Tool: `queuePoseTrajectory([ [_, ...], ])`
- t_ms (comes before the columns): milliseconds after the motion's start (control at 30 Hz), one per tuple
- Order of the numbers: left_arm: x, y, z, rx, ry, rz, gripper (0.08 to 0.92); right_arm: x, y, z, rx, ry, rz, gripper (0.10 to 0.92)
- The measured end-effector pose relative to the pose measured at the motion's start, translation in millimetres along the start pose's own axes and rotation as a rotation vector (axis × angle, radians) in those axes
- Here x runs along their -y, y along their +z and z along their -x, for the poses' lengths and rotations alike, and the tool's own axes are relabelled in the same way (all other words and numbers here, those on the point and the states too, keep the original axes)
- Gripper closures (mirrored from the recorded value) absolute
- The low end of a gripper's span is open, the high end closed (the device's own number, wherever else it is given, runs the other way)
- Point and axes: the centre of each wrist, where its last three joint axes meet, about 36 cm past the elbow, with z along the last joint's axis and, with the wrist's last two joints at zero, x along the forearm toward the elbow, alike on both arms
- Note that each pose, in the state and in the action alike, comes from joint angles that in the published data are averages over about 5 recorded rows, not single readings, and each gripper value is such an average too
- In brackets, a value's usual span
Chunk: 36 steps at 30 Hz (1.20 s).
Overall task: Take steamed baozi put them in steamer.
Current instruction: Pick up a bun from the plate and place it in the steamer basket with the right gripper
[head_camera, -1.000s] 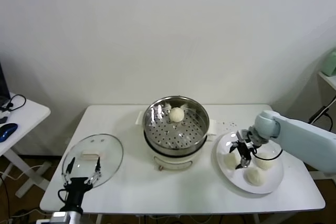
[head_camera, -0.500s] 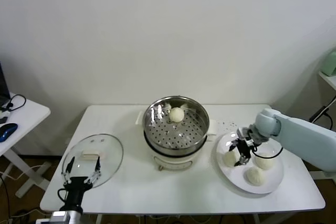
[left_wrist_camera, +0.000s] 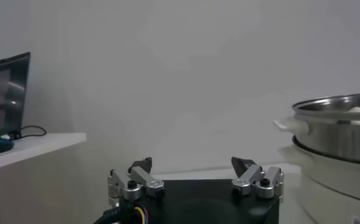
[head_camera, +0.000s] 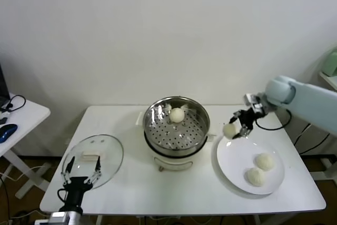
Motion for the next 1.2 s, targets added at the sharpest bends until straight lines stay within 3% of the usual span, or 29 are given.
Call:
queuePoseTrajectory([
  [200,1,-4,0,-0.001,0.002,0.004,0.177,21,-51,-24,0.059,0.026,-0.007,0.361],
  [400,0,-9,-2,-0.003,0.005,0.011,0.177,37,-101,-16,0.094,0.028,-0.030,0.361],
  [767,-1,-14,-10,0.000,0.006,0.014,0.177,54,-174,51,0.115,-0.026,-0.082,0.361],
  [1200,3,-13,-11,0.001,-0.007,-0.003,0.177,48,-208,128,0.087,-0.105,-0.127,0.361],
])
